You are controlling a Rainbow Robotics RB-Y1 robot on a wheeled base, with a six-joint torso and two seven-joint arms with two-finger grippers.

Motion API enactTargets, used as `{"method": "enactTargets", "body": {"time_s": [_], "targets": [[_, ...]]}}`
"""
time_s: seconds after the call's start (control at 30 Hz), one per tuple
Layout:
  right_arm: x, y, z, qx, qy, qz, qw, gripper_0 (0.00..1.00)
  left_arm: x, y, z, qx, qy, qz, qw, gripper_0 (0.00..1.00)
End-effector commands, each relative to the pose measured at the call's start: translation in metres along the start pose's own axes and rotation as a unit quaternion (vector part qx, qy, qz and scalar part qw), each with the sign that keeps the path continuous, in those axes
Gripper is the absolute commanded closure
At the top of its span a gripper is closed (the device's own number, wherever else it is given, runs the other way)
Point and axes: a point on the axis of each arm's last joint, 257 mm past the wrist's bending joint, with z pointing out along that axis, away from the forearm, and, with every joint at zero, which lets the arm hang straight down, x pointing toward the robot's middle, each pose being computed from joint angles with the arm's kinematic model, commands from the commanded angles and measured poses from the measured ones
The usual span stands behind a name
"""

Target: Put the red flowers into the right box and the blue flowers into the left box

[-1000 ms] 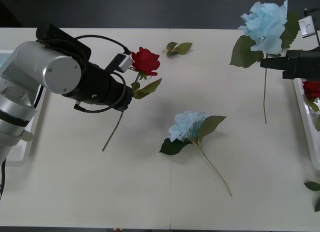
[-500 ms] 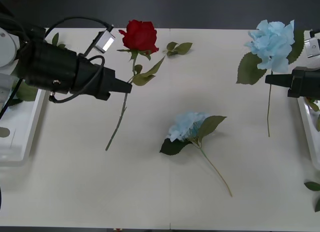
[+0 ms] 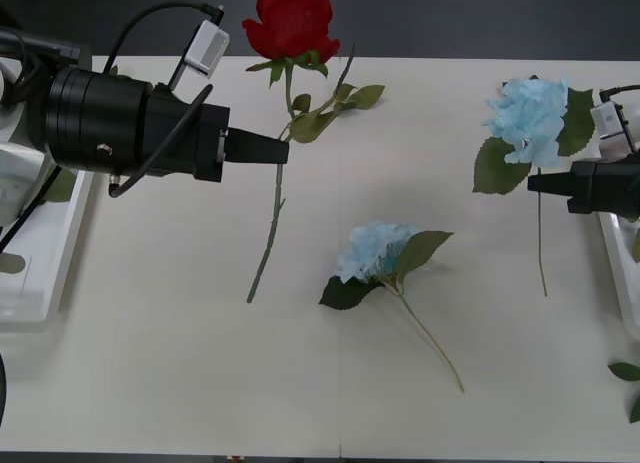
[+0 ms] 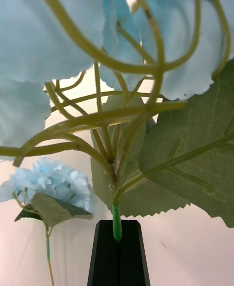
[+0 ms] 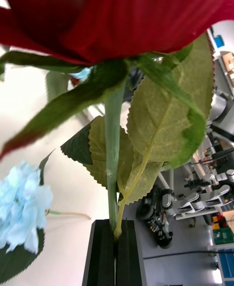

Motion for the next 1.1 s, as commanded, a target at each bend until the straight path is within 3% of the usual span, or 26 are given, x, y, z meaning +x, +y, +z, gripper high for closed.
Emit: {"method": "enactTargets", "body": {"time_s": [0.03, 0.53, 0.57, 0.6, 0.63, 0.77, 0.97, 1.1], "targets": [[0.002, -0.015, -0.001, 0.03, 0.008, -0.005, 1.0, 1.0, -0.032, -0.031, 0.013, 0.026, -0.019, 0.071, 0.997, 1.0], [0.043, -0.064, 0.01, 0.105, 0.049, -0.041, 0.992, 0.99, -0.068, -0.049, 0.025, 0.027, -0.045, 0.141, 0.989, 1.0], [0.043, -0.064, 0.01, 0.105, 0.05, -0.04, 0.992, 0.95, -0.068, -0.049, 0.024, 0.026, -0.045, 0.147, 0.988, 1.0], [0.045, -0.067, 0.009, 0.109, 0.052, -0.042, 0.992, 0.83, -0.066, -0.049, 0.026, 0.026, -0.043, 0.156, 0.986, 1.0], [0.046, -0.068, 0.008, 0.111, 0.053, -0.043, 0.991, 0.78, -0.065, -0.048, 0.026, 0.026, -0.042, 0.157, 0.986, 1.0], [0.051, -0.075, 0.005, 0.121, 0.066, -0.061, 0.989, 0.36, -0.061, -0.048, 0.03, 0.033, -0.038, 0.151, 0.987, 1.0], [0.053, -0.076, 0.004, 0.121, 0.073, -0.079, 0.987, 0.14, -0.061, -0.045, 0.029, 0.04, -0.041, 0.141, 0.988, 1.0], [0.048, -0.071, -0.003, 0.113, 0.083, -0.135, 0.981, 0.1, -0.061, -0.045, 0.029, 0.04, -0.041, 0.141, 0.988, 1.0]]}}
